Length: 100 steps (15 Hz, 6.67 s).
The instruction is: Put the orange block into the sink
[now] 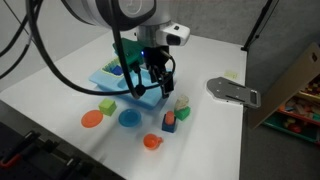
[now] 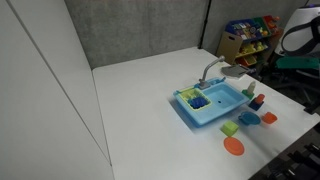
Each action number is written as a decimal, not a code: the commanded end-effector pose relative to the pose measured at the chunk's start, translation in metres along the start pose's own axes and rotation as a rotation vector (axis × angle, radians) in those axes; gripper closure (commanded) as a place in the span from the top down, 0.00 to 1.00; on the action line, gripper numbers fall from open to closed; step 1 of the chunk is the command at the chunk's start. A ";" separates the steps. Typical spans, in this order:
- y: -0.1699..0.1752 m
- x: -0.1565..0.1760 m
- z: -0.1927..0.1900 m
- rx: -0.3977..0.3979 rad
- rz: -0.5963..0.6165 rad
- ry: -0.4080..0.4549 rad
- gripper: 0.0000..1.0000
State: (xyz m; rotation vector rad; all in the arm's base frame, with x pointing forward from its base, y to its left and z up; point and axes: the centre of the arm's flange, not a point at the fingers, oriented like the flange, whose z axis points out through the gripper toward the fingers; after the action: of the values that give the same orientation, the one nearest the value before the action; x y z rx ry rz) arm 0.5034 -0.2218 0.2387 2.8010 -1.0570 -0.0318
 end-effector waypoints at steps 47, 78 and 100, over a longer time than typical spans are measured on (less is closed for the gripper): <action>-0.069 -0.002 0.011 0.061 -0.005 0.202 0.12; -0.214 -0.055 0.025 0.165 -0.256 0.219 0.12; -0.199 -0.036 0.098 0.220 -0.190 0.181 0.76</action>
State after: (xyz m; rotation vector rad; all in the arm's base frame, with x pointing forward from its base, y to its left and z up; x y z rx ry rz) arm 0.5930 -0.0572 0.1056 2.9960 -0.7983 0.3089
